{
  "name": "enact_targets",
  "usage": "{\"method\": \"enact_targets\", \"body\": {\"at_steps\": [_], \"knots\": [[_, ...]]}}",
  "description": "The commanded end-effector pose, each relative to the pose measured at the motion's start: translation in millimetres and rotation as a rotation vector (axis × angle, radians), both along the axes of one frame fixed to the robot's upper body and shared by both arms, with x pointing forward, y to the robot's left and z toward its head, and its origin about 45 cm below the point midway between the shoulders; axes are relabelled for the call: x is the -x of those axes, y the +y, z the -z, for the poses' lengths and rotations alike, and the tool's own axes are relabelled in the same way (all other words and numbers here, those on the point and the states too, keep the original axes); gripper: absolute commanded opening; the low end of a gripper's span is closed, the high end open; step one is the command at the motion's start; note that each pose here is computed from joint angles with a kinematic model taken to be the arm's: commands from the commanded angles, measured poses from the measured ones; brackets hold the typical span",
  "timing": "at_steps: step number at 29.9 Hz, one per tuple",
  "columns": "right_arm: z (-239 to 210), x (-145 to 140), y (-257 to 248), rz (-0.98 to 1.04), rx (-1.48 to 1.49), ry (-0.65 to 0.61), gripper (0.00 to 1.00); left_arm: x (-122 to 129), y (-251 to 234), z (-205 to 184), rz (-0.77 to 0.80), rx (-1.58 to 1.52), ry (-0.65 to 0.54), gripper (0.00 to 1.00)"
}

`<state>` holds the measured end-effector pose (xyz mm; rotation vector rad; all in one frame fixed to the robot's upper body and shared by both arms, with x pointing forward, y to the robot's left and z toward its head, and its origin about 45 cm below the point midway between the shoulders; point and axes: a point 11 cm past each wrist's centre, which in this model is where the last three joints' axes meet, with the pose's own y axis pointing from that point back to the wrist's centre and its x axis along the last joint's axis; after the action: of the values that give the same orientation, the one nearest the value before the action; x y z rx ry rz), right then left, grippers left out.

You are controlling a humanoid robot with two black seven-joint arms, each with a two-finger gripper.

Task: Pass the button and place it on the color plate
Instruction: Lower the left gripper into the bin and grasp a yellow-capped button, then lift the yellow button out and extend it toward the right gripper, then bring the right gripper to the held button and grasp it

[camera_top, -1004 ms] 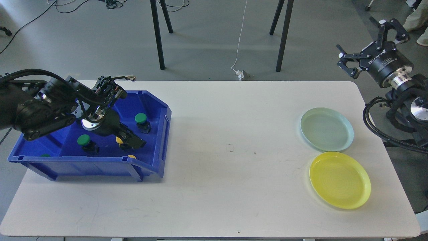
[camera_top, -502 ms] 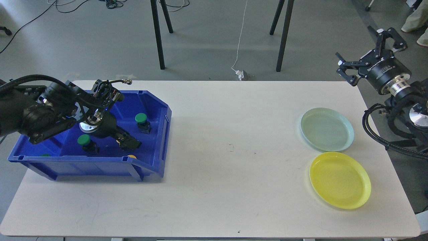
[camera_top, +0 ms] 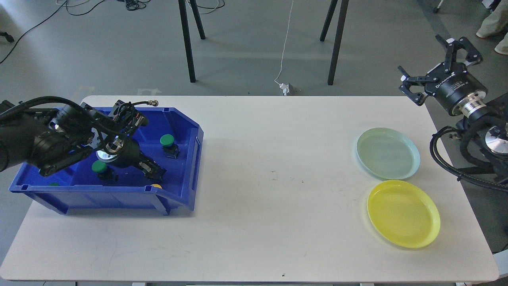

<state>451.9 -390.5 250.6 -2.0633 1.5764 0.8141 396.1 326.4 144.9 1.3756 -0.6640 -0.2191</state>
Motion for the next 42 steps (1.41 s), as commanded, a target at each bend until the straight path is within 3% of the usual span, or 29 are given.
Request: {"method": "enact_targets", "body": {"at_steps": [1, 7, 12, 17, 21, 25, 28, 32, 35, 38, 42], "knots": [[-0.6, 0.0, -0.3, 0.001, -0.002, -0.001, 0.99, 1.5, 4.3, 0.6, 0.007, -0.025, 0.009, 0.04], [-1.0, -0.1, 0.5, -0.001, -0.003, -0.004, 0.99, -9.1, 5.1, -17.5, 0.004, -0.020, -0.028, 0.03], [-2.3, 0.5, -3.4, 0.005, 0.005, -0.004, 0.99, -24.7, 7.1, -95.2, -0.031, 0.091, -0.129, 0.03], [-9.8, 6.6, -20.5, 0.000, 0.100, -0.003, 0.99, 0.7, -40.1, -220.9, 0.045, 0.496, -0.313, 0.03], [-21.7, 24.8, -22.7, -0.089, 0.261, -0.018, 0.99, 3.3, -83.3, -268.7, -0.059, 0.927, -0.246, 0.04], [-41.7, 55.3, 0.0, -0.234, 0.336, -0.064, 0.99, 3.4, -162.6, -233.4, -0.137, 1.211, 0.051, 0.05], [-65.0, 72.4, 32.1, -0.351, 0.335, -0.124, 0.99, 2.1, -206.5, -200.8, -0.150, 1.288, 0.158, 0.05], [-66.0, 87.5, 72.1, -0.484, 0.339, -0.146, 0.99, -6.9, -224.4, -157.8, -0.244, 1.324, 0.213, 0.05], [-42.9, 94.8, 97.1, -0.582, 0.367, -0.092, 0.99, -2.2, -226.2, -138.3, -0.270, 1.316, 0.241, 0.05], [-20.0, 101.7, 122.0, -0.666, 0.348, -0.029, 0.99, -1.5, -226.0, -138.0, -0.270, 1.324, 0.241, 0.05], [-19.6, 100.6, 139.5, -0.692, 0.305, -0.046, 0.99, -1.7, -225.7, -136.9, -0.269, 1.321, 0.238, 0.05]]}}
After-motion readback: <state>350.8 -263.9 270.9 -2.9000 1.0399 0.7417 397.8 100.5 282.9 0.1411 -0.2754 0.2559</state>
